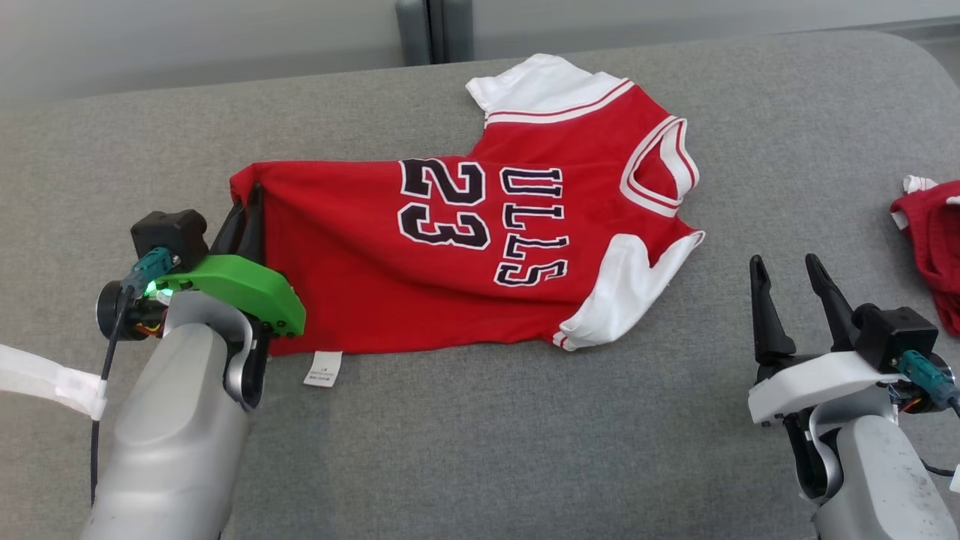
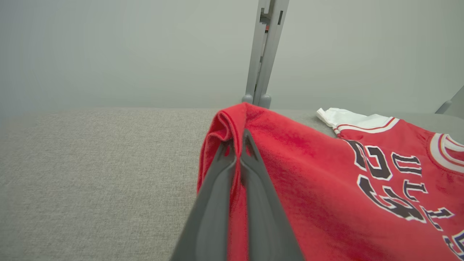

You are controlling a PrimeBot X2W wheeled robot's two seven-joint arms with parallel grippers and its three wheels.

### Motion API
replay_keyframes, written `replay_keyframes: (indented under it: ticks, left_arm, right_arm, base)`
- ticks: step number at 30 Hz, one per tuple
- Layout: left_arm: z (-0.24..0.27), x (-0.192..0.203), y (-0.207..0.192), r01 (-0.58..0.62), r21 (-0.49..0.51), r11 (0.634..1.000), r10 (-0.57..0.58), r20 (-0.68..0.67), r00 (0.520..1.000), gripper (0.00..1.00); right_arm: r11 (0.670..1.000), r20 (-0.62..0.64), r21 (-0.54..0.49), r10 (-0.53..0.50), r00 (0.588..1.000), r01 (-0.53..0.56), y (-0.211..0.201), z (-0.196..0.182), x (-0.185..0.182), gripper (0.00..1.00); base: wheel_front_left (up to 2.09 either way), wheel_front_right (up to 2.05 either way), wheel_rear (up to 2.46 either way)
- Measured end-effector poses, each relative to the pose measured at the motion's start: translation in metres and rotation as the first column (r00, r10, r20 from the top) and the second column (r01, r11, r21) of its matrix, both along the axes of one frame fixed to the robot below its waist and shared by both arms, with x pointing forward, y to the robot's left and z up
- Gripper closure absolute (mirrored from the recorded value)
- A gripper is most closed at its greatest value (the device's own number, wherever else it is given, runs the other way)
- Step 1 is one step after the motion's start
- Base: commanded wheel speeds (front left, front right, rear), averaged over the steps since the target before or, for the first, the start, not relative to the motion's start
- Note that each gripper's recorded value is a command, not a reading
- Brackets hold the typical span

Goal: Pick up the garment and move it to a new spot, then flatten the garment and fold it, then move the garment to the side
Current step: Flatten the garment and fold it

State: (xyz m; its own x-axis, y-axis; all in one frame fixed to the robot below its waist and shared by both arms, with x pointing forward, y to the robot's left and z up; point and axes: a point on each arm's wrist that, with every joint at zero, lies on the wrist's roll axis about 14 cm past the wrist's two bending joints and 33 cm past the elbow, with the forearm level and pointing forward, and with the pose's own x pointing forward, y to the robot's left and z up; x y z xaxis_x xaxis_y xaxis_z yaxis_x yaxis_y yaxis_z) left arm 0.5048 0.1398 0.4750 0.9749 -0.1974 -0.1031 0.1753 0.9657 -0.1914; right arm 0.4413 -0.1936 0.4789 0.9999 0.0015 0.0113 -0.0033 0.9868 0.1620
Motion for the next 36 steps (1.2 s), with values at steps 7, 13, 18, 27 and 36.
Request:
replay_keyframes:
  ticks: [7, 13, 18, 27, 36]
  left_arm:
    - [-0.041, 0.005, 0.013, -0.080, 0.000, 0.997, 0.080, -0.128, 0.989, 0.00]
    - [-0.050, -0.020, 0.015, -0.107, -0.030, 0.994, 0.102, -0.136, 0.985, 0.00]
    - [-0.051, -0.044, 0.014, -0.116, -0.047, 0.992, 0.109, -0.126, 0.986, 0.00]
    - [-0.051, -0.078, 0.020, -0.136, -0.068, 0.988, 0.128, -0.118, 0.985, 0.00]
    - [-0.047, -0.093, 0.020, -0.167, -0.146, 0.975, 0.150, -0.117, 0.982, 0.00]
  right_arm:
    - [1.000, -0.022, 0.002, 0.013, 1.000, -0.013, 0.002, -0.008, -0.001, 0.00]
    - [0.993, 0.028, 0.004, 0.115, 0.993, -0.115, 0.038, 0.009, 0.013, 0.00]
    - [0.974, 0.031, -0.025, 0.224, 0.974, -0.223, 0.076, 0.014, 0.024, 0.00]
    - [0.930, -0.163, -0.115, 0.329, 0.930, -0.349, 0.110, -0.033, 0.028, 0.00]
    - [0.936, -0.251, -0.088, 0.311, 0.917, -0.342, 0.108, -0.058, 0.023, 1.00]
  base:
    - [0.00, 0.00, 0.00]
    - [0.00, 0.00, 0.00]
    - [0.00, 0.00, 0.00]
    - [0.00, 0.00, 0.00]
    - [0.00, 0.00, 0.00]
